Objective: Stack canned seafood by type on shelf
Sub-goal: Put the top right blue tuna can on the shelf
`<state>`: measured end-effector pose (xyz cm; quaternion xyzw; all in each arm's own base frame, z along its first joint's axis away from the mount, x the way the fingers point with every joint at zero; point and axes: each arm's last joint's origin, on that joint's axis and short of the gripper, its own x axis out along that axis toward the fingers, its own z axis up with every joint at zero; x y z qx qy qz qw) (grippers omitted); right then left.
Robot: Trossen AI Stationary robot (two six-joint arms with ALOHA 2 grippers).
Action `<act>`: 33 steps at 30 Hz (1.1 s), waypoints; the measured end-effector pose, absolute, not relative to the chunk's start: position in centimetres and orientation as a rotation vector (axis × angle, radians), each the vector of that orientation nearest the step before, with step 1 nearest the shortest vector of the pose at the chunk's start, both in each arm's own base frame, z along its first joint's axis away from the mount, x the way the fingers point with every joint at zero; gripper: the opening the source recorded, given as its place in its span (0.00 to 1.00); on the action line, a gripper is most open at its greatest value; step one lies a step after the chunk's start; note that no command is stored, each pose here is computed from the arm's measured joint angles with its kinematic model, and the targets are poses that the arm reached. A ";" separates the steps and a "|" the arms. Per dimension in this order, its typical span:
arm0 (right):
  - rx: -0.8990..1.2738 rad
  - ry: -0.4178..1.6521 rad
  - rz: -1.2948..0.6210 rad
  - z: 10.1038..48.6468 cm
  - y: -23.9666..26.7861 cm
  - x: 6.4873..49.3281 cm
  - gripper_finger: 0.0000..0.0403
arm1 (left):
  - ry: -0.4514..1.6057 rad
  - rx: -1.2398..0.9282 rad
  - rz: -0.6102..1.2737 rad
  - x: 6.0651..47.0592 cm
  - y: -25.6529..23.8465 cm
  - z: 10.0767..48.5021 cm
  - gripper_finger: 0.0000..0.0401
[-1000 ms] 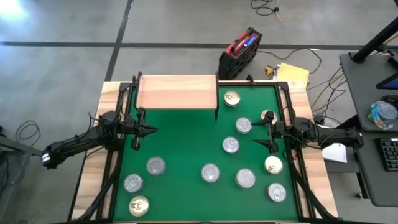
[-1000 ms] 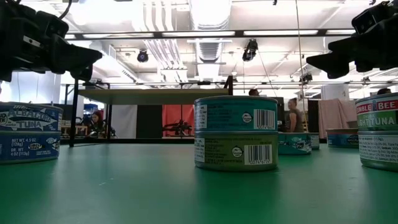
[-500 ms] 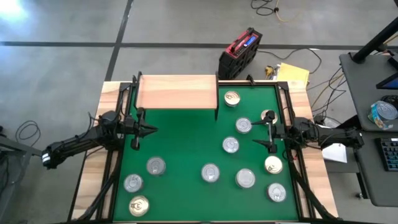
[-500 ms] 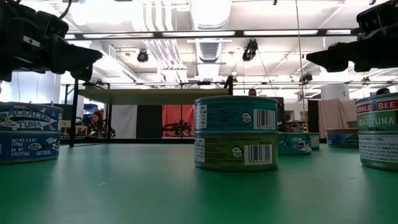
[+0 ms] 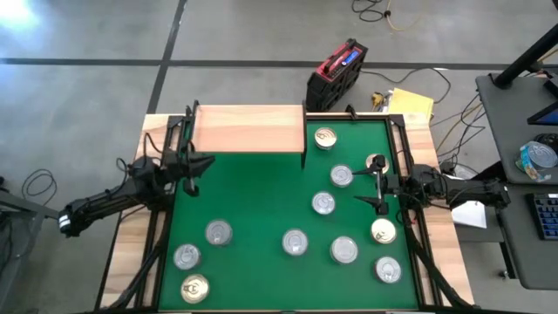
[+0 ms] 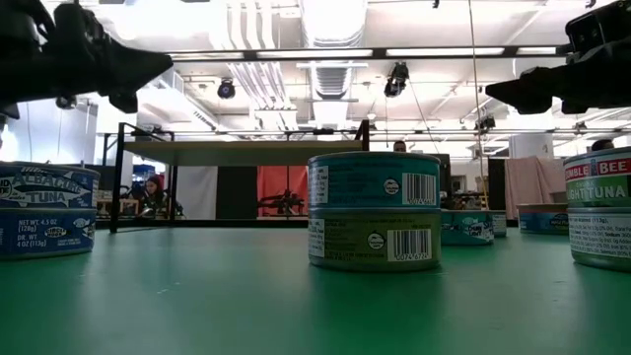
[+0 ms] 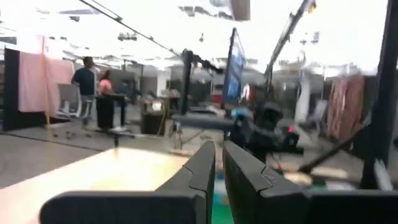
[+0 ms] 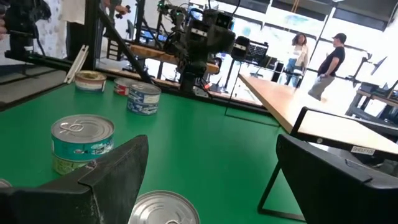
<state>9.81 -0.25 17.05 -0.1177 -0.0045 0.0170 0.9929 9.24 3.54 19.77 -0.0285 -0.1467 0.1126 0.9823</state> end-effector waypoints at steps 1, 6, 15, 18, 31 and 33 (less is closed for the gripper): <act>-0.231 -0.009 0.034 17.1 -0.2 9.8 0.86 | -0.308 -0.074 0.222 9.2 3.5 19.9 0.04; 0.085 -0.039 0.051 17.4 -0.2 9.8 0.86 | -0.355 -0.077 0.215 9.1 3.5 20.3 0.04; 0.207 -0.140 0.062 18.4 -0.2 9.7 0.86 | -0.431 -0.350 0.149 8.9 3.4 20.7 0.04; 0.190 -0.141 0.061 18.4 -0.2 9.7 0.86 | -0.437 -0.401 0.128 8.9 3.4 20.8 0.04; 0.259 -0.230 0.085 19.3 -0.2 9.5 0.86 | -0.416 -0.481 0.026 10.2 2.4 20.9 0.04; 0.259 -0.237 0.077 19.4 -0.2 9.5 0.86 | -0.457 -0.436 -0.002 10.3 2.1 21.3 0.04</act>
